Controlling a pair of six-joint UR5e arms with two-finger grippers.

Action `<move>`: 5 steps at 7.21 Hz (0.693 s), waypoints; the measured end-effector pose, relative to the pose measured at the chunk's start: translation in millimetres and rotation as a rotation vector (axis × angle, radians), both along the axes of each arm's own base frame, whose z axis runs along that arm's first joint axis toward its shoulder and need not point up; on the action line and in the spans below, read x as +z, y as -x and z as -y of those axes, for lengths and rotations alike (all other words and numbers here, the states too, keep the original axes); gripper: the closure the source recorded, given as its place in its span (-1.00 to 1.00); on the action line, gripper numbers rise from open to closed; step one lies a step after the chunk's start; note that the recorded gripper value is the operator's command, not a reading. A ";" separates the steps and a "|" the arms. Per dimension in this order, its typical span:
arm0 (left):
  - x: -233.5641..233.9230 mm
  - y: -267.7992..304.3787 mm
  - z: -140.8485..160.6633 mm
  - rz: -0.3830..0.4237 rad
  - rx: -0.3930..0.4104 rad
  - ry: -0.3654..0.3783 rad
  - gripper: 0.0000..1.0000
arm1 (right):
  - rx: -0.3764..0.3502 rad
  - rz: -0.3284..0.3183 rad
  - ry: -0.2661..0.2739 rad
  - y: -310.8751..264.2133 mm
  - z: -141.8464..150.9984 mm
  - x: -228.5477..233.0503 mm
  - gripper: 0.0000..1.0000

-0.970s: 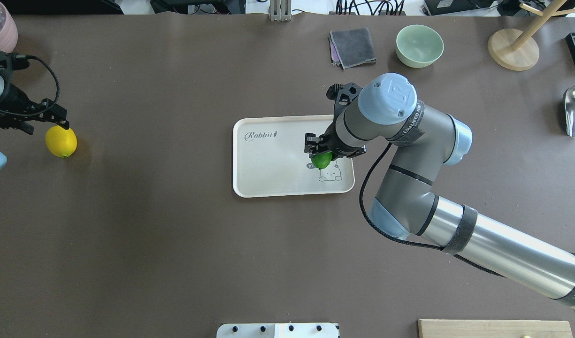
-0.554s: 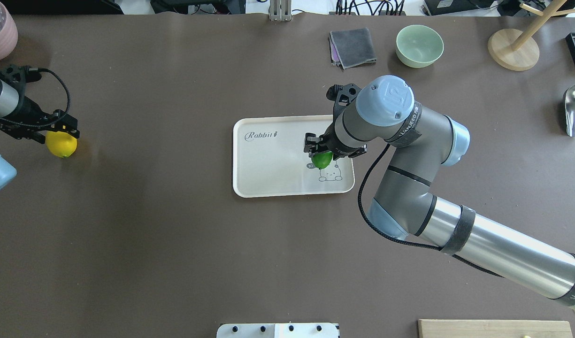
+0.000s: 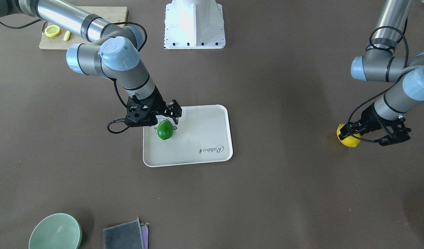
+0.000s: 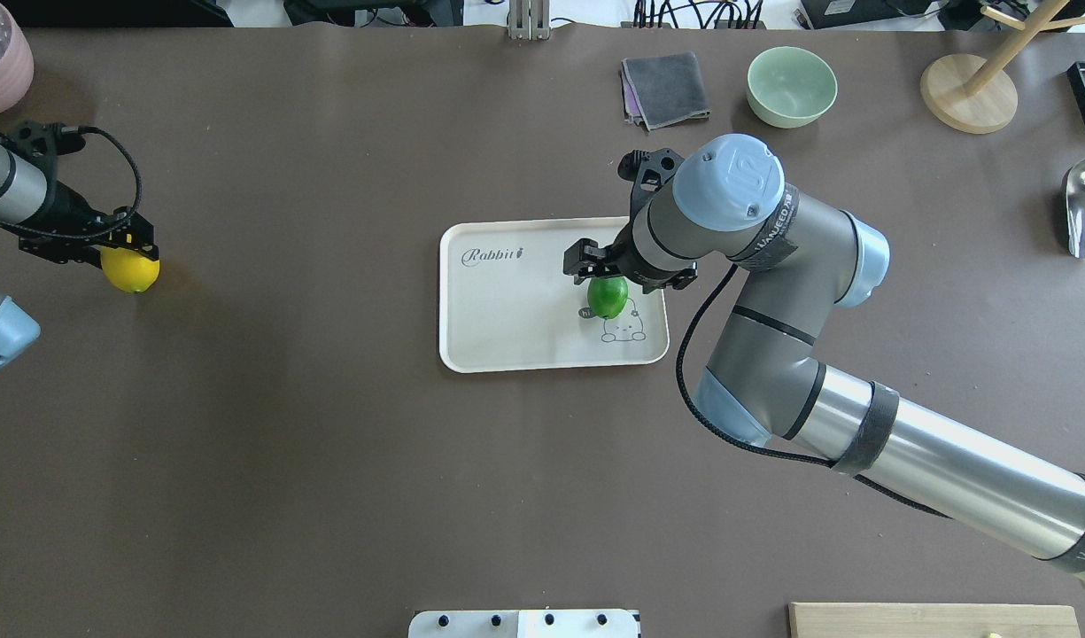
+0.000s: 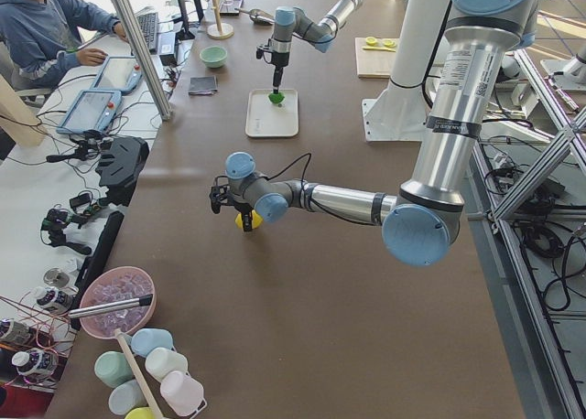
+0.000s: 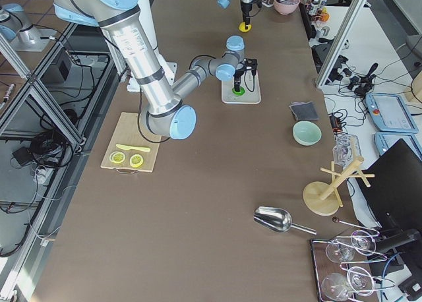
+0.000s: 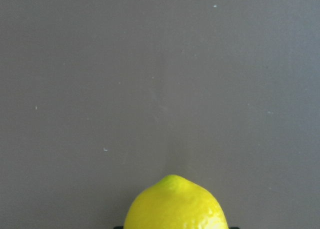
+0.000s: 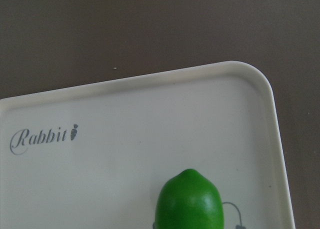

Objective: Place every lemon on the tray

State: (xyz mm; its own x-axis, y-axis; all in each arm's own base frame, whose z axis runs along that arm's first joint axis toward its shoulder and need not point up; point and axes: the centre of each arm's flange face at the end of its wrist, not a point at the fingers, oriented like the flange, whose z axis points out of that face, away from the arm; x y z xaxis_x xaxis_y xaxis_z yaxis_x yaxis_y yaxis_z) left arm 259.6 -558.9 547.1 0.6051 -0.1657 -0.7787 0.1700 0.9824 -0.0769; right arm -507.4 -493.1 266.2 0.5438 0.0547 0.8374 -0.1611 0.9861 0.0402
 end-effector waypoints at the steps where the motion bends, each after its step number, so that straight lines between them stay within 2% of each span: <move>1: -29.5 -7.4 4.8 -0.033 0.000 -0.008 1.00 | 0.008 0.002 0.004 -12.8 8.2 3.1 -1.00; 3: -109.2 -40.9 15.5 -0.114 -0.007 -0.017 1.00 | 0.019 -0.004 0.020 -56.2 29.4 25.6 -1.00; 5: -190.5 -101.0 14.1 -0.189 -0.017 0.002 1.00 | -0.006 -0.035 -0.008 -103.2 41.0 62.8 -1.00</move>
State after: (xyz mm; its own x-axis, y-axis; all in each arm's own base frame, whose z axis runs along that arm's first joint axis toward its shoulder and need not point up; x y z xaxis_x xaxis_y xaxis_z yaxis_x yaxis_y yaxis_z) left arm 360.6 -573.0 356.6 0.4452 -0.1768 -0.8778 0.1692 0.9793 -0.1114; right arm -404.2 -534.1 329.0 0.5732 0.0452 0.8182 -0.1539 0.9867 0.0532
